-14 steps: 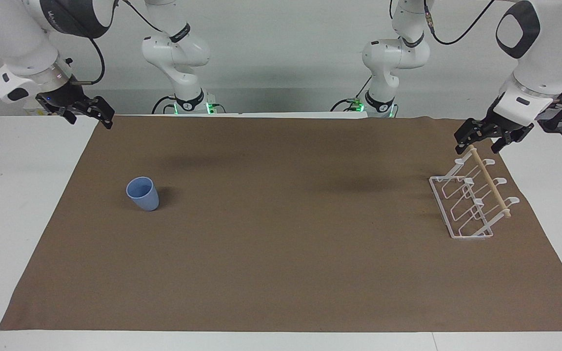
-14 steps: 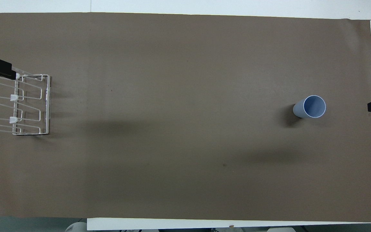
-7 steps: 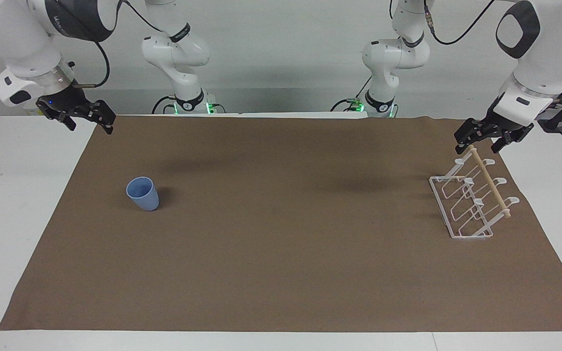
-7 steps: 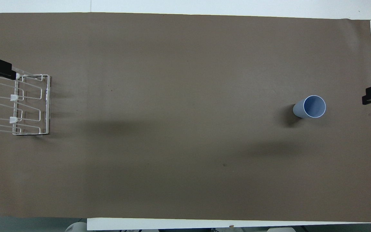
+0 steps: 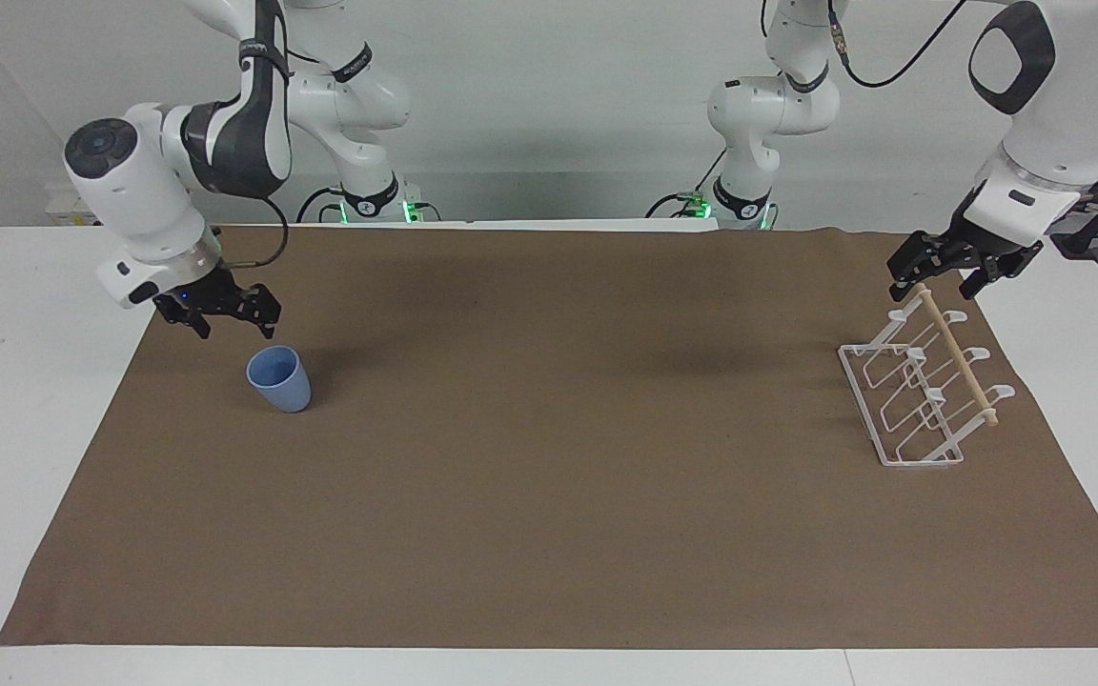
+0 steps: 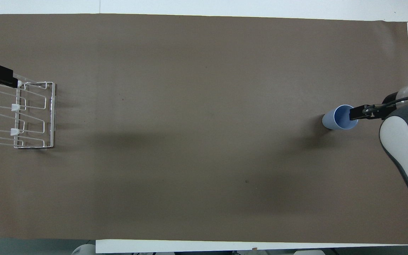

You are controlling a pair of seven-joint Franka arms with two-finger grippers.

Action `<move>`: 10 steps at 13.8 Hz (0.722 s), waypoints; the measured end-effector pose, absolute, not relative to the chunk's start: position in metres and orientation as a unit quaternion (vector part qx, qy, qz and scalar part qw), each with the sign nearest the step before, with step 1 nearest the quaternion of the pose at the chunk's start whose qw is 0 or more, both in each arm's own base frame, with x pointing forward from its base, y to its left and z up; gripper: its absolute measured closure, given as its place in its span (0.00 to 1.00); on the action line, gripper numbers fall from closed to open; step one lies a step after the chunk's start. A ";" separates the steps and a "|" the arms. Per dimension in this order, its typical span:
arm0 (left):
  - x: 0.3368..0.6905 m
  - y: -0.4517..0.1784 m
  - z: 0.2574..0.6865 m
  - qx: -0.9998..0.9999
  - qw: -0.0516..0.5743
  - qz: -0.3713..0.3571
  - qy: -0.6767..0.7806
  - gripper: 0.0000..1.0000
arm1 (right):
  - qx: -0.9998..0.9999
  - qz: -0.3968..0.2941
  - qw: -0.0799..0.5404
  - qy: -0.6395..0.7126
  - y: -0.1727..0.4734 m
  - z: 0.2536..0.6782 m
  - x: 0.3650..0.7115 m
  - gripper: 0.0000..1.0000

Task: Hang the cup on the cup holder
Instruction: 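Reach the right gripper to the blue cup rim and grasp it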

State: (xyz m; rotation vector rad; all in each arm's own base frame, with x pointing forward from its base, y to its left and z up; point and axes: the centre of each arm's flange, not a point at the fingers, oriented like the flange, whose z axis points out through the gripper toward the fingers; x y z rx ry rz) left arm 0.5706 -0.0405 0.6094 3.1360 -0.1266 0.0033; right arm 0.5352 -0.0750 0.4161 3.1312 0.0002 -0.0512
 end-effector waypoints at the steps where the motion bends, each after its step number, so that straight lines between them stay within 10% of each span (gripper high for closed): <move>1: 0.571 -0.041 0.609 0.999 0.002 0.001 -0.040 0.00 | 1.000 -0.017 0.005 0.001 -0.075 0.402 0.539 0.03; 6: 0.571 -0.041 0.609 0.999 0.002 0.001 -0.040 0.00 | 1.000 -0.021 0.007 0.005 -0.076 0.369 0.549 0.13; 10: 0.571 -0.041 0.609 0.999 0.002 0.001 -0.040 0.00 | 1.000 -0.019 0.007 0.024 -0.078 0.362 0.548 0.59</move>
